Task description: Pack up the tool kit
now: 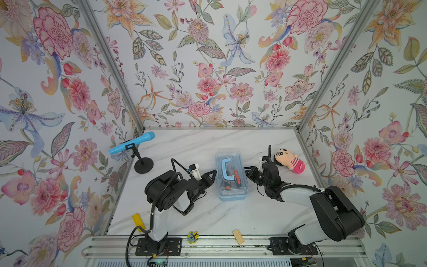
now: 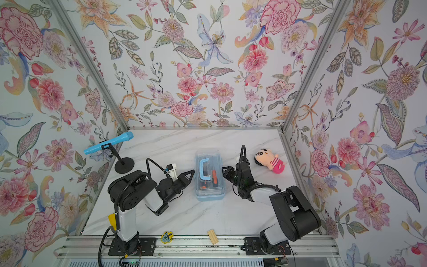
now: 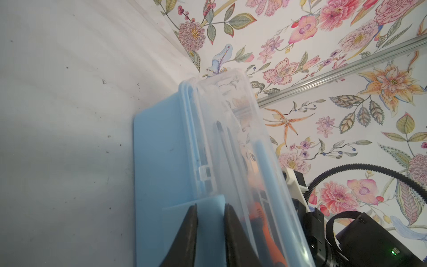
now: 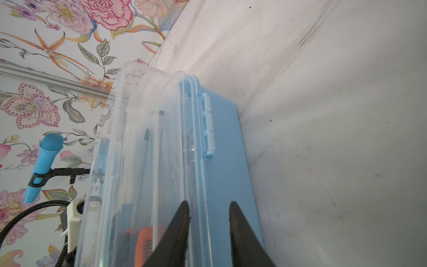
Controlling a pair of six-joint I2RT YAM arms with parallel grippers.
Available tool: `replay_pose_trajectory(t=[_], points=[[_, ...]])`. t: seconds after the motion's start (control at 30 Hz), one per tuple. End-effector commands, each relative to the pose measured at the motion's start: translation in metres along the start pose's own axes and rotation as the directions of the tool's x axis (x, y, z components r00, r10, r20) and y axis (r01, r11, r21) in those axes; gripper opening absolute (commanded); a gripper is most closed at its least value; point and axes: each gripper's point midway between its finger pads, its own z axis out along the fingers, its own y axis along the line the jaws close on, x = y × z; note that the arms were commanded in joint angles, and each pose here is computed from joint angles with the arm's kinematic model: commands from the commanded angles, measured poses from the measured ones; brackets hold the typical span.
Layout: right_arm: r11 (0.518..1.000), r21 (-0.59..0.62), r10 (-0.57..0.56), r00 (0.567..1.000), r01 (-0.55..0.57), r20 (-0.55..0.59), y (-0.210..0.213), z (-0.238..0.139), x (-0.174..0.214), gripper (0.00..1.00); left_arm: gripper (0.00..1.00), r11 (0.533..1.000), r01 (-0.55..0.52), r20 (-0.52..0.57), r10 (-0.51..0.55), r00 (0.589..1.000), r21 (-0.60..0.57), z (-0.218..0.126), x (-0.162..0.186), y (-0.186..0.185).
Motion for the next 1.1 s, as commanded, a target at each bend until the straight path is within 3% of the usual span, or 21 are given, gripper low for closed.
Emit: replay_pose_trajectory(t=[0.0, 0.17, 0.27, 0.37, 0.43, 0.47, 0.53, 0.6, 0.67, 0.77, 0.83, 0.9, 0.97, 1.07], points=[[1.000, -0.023, 0.002, 0.855, -0.016, -0.519, -0.004, -0.013, 0.140, 0.31, 0.24, 0.997, 0.013, -0.282, 0.009, 0.959, 0.079, -0.008, 0.072, -0.021], [0.974, 0.222, 0.047, 0.927, 0.040, -0.373, -0.038, -0.022, 0.094, 0.32, 0.36, 0.989, -0.119, -0.254, 0.095, 0.962, -0.082, -0.009, 0.045, 0.001], [0.950, 0.308, 0.014, 0.977, 0.053, -0.211, -0.040, -0.042, 0.039, 0.34, 0.56, 0.952, -0.219, -0.210, 0.174, 0.962, -0.213, -0.012, 0.003, 0.010], [0.944, 0.319, -0.078, 0.997, 0.082, -0.027, -0.015, -0.069, -0.021, 0.40, 0.77, 0.848, -0.406, -0.162, 0.372, 0.914, -0.340, -0.013, -0.053, -0.012], [0.953, 0.271, -0.165, 0.983, 0.139, 0.079, 0.018, -0.088, -0.055, 0.53, 0.88, 0.751, -0.513, -0.134, 0.507, 0.851, -0.415, -0.014, -0.090, -0.039], [0.952, 0.250, -0.209, 0.971, 0.176, 0.115, 0.033, -0.095, -0.067, 0.63, 0.93, 0.715, -0.544, -0.123, 0.552, 0.825, -0.440, -0.015, -0.103, -0.050], [0.928, 0.215, -0.340, 0.927, 0.304, 0.156, 0.066, -0.108, -0.084, 1.00, 0.99, 0.624, -0.600, -0.096, 0.649, 0.755, -0.501, -0.021, -0.132, -0.072], [0.869, 0.253, -0.469, 0.870, 0.424, 0.153, 0.085, -0.112, -0.090, 0.99, 0.99, 0.551, -0.635, -0.069, 0.724, 0.687, -0.541, -0.028, -0.150, -0.084], [0.783, 0.368, -0.579, 0.803, 0.501, 0.139, 0.083, -0.111, -0.092, 0.99, 0.99, 0.489, -0.662, -0.027, 0.793, 0.609, -0.568, -0.039, -0.162, -0.091], [0.656, 0.454, -0.711, 0.696, 0.602, 0.104, 0.068, -0.097, -0.082, 0.99, 0.99, 0.391, -0.732, 0.020, 0.888, 0.459, -0.559, -0.056, -0.164, -0.096], [0.547, 0.511, -0.790, 0.610, 0.663, 0.054, 0.048, -0.091, -0.078, 0.99, 0.99, 0.302, -0.758, 0.029, 0.936, 0.350, -0.578, -0.073, -0.163, -0.090], [0.434, 0.642, -0.840, 0.542, 0.632, 0.034, 0.022, -0.099, -0.090, 0.99, 0.99, 0.234, -0.741, 0.051, 0.964, 0.261, -0.629, -0.093, -0.167, -0.085], [0.375, 0.750, -0.862, 0.503, 0.545, 0.065, 0.001, -0.113, -0.107, 0.99, 0.99, 0.195, -0.656, 0.036, 0.968, 0.249, -0.729, -0.117, -0.180, -0.067], [0.377, 0.802, -0.851, 0.515, 0.464, 0.102, -0.036, -0.127, -0.119, 0.99, 0.99, 0.140, -0.604, -0.020, 0.968, 0.250, -0.785, -0.141, -0.194, -0.039]])
